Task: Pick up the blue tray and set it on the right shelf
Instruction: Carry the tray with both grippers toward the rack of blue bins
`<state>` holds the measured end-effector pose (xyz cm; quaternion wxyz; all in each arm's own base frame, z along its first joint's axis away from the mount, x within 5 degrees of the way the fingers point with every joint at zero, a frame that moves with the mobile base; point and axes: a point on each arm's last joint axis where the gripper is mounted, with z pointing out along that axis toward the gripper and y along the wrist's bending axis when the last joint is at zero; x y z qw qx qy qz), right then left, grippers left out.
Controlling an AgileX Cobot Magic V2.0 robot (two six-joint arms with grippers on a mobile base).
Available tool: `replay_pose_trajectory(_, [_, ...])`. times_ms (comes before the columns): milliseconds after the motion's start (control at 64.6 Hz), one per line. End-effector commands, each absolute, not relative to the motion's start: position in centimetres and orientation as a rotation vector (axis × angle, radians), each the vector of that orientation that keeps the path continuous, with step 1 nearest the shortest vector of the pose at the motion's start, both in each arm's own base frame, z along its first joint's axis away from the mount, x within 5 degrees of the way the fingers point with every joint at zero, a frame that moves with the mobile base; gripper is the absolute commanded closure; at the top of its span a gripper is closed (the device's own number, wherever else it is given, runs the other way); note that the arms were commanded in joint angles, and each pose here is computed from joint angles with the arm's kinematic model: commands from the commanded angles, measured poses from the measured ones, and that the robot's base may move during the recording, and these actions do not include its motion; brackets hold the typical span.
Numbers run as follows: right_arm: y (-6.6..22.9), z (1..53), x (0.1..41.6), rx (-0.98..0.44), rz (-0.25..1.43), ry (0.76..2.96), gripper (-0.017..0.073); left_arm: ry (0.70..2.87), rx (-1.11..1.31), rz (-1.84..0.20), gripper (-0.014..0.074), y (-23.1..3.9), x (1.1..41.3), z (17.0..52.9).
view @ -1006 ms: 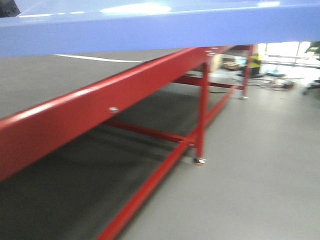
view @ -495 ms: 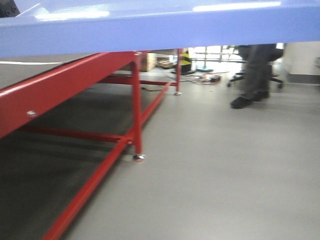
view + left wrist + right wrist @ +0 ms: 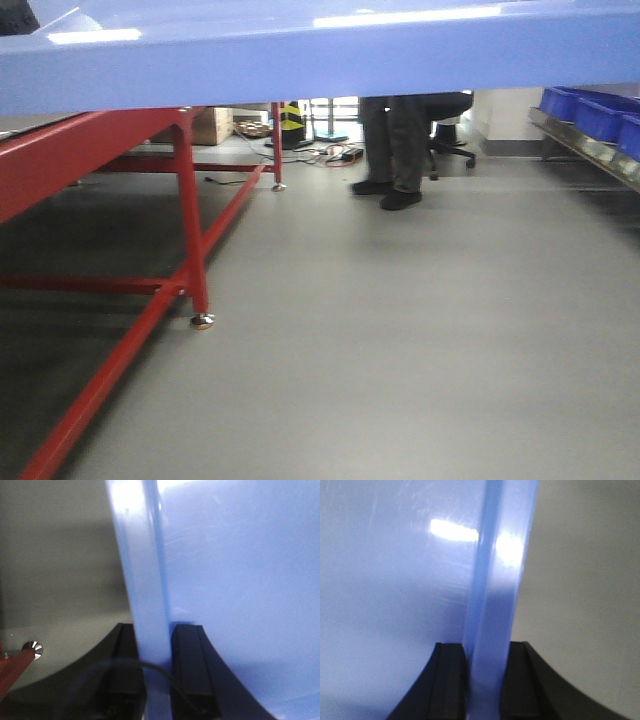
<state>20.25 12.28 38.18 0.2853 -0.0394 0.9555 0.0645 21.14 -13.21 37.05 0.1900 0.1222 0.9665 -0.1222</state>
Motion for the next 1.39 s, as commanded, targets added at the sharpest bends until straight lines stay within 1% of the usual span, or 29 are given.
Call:
replay_pose_trajectory(0, [12.42, 40.36, 20.23, -0.143, 0.256, 2.403, 0.0503, 2.655, 0.403, -0.414, 0.0642, -13.56, 20.35, 38.39])
replay_pose_trajectory(1377, [12.42, 40.36, 20.23, -0.143, 0.256, 2.403, 0.0503, 2.657, 0.403, -0.42, 0.0642, -13.6, 20.33, 38.39])
